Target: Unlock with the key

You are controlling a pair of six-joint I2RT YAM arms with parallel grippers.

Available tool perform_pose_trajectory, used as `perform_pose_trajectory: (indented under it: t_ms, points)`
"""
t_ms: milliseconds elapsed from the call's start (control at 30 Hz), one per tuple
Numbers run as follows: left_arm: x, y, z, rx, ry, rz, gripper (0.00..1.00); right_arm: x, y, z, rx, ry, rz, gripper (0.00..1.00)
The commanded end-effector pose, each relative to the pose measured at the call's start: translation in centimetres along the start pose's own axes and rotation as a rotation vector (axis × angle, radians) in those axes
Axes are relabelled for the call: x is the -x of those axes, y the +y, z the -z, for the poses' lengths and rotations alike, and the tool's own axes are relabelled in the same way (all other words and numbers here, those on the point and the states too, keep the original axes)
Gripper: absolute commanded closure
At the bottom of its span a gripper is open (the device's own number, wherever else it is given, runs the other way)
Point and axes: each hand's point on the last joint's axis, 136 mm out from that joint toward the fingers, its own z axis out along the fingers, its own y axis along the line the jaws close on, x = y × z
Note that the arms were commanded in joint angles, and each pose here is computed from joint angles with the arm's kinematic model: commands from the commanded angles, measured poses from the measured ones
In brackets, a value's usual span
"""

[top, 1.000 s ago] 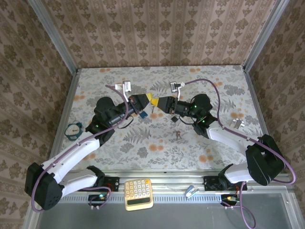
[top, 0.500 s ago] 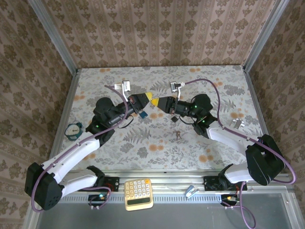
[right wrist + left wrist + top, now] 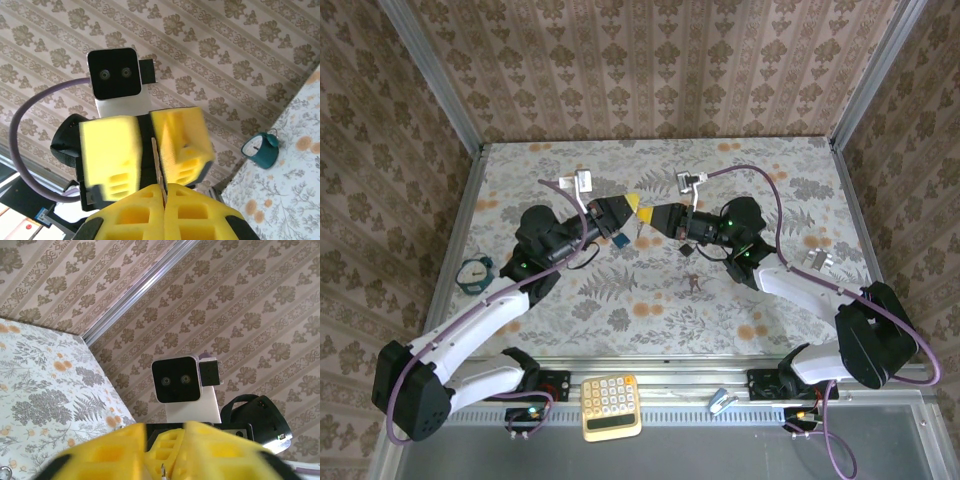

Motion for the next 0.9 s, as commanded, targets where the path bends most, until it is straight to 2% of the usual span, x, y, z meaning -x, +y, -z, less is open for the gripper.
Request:
perform_pose_trajectory:
  t_ms: [0, 67, 233, 267, 333, 367, 400, 500, 533, 667, 767, 867]
  points:
    - [0.6, -0.7, 0.7, -0.029, -0.019, -0.013, 0.64, 0.2, 0.3, 0.5, -0.026, -0.005, 0.049, 1.0]
    - [0.3, -0.5, 0.7, -0.019, 0.004, -0.01, 0.65, 0.3, 0.3, 0.7, -0.04, -0.004, 0.064, 1.0]
    - [-0.4, -0.6, 0.5, -0.028, 0.044, -0.005, 0.78, 0.4, 0.2, 1.0, -0.059, -0.001, 0.069, 1.0]
    - [-0.4, -0.6, 0.4, -0.031, 0.048, -0.005, 0.82, 0.4, 0.2, 1.0, -0.058, 0.001, 0.07, 1.0]
    - [-0.5, -0.6, 0.3, -0.03, 0.053, -0.004, 0.99, 0.3, 0.0, 1.0, -0.063, 0.007, 0.07, 1.0]
    - [-0.4, -0.4, 0.3, -0.022, 0.053, -0.006, 1.0, 0.2, -0.1, 1.0, -0.07, 0.009, 0.07, 1.0]
    - [-0.4, -0.1, 0.3, -0.007, 0.051, -0.007, 0.91, 0.2, -0.4, 1.1, -0.085, 0.014, 0.072, 1.0]
    - [-0.2, 1.9, 0.8, 0.119, 0.045, -0.013, 0.5, -0.1, -1.4, 1.7, -0.146, 0.031, 0.081, 1.0]
    - [-0.2, 3.0, 1.2, 0.188, 0.048, -0.014, 0.42, -0.2, -2.0, 2.1, -0.18, 0.032, 0.078, 1.0]
    - [-0.8, 6.8, 2.5, 0.398, 0.097, 0.011, 0.41, -0.4, -4.3, 4.3, -0.331, 0.029, 0.098, 1.0]
    - [-1.8, 10.1, 3.2, 0.551, 0.151, 0.083, 0.34, -0.5, -6.3, 6.3, -0.475, 0.019, 0.114, 1.0]
    - [-3.6, 13.8, 4.0, 0.718, 0.235, 0.173, 0.35, -0.6, -8.3, 8.3, -0.618, 0.005, 0.135, 1.0]
